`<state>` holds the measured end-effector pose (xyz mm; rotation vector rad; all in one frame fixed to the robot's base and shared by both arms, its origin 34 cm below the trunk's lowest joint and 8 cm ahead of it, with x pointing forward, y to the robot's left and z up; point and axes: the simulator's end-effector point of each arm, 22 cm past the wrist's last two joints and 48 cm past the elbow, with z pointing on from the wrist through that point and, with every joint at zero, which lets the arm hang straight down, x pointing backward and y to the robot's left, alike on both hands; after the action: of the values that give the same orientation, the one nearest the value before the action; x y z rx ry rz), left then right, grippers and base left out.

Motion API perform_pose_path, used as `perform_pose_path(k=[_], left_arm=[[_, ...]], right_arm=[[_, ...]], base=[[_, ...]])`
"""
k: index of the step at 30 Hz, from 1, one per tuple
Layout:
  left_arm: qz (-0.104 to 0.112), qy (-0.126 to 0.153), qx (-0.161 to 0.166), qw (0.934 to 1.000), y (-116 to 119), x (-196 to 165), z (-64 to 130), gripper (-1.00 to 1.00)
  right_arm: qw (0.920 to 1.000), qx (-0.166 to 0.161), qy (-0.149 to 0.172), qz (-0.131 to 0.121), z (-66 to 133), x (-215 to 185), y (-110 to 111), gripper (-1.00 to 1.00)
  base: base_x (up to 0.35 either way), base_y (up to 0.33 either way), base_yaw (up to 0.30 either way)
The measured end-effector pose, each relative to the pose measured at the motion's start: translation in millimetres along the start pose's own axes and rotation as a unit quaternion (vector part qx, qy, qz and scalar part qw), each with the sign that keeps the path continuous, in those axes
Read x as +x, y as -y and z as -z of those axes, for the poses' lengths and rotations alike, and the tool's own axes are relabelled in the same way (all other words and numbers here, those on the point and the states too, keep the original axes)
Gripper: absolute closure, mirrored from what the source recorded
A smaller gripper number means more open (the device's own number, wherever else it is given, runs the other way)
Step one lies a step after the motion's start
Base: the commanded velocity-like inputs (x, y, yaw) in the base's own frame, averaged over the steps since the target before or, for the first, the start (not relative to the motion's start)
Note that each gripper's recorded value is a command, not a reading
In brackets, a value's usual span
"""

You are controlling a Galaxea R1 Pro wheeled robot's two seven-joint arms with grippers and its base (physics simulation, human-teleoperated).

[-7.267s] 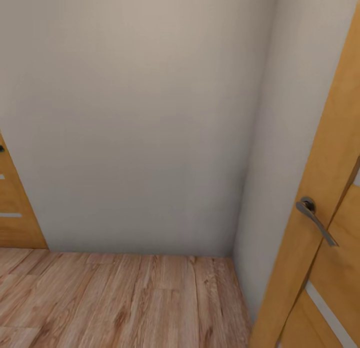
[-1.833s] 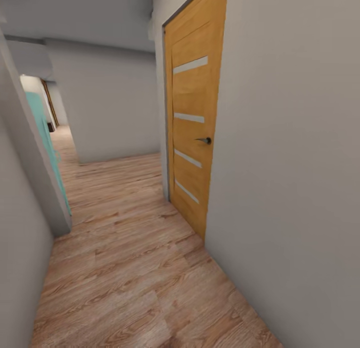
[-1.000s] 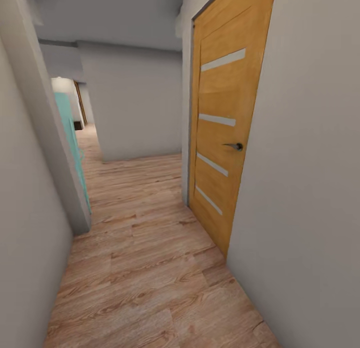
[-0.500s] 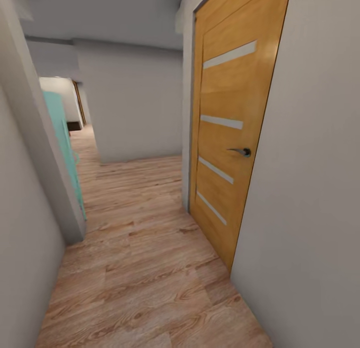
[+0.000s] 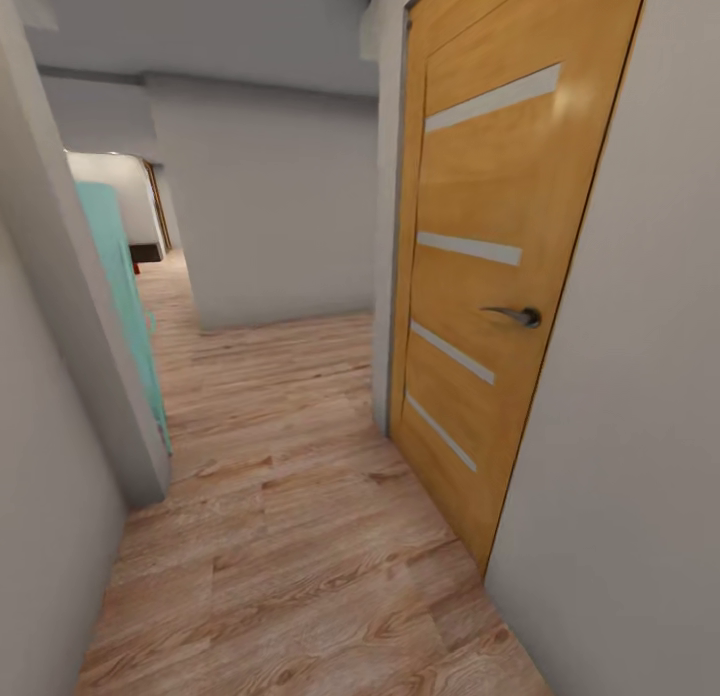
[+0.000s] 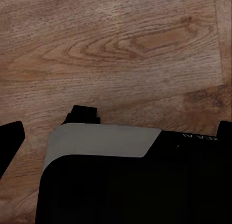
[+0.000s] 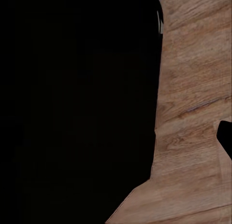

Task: Move the two storage containers from the living room to the garage. In the garage, place one container on the floor and stack the other container on top of it (either order is fine).

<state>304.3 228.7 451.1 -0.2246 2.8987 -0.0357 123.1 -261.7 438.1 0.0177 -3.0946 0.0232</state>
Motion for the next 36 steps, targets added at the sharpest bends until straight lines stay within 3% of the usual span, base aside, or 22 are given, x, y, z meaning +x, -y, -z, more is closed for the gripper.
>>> perform_pose_path(k=[7,20,36], left_arm=[[0.001,0.000,0.001,1.0000,0.8,-0.1,0.0,-1.00],[0.002,0.012,0.004,0.9999,4.8,-0.5,0.8,-1.00],[0.001,0.015,0.004,0.9999,5.8,-2.3,1.4,-1.00]], right_arm=[[1.0000,-0.002,0.000,0.001,0.0,0.3,-3.5,-1.00],[1.0000,-0.003,0.001,0.005,0.0,-0.6,-3.8,-1.00],[1.0000,-0.001,0.004,0.003,0.0,-3.3,-0.2,-1.00]], base=[[0.309,0.151,0.019],[0.234,0.249,0.186],[0.301,0.137,0.016]])
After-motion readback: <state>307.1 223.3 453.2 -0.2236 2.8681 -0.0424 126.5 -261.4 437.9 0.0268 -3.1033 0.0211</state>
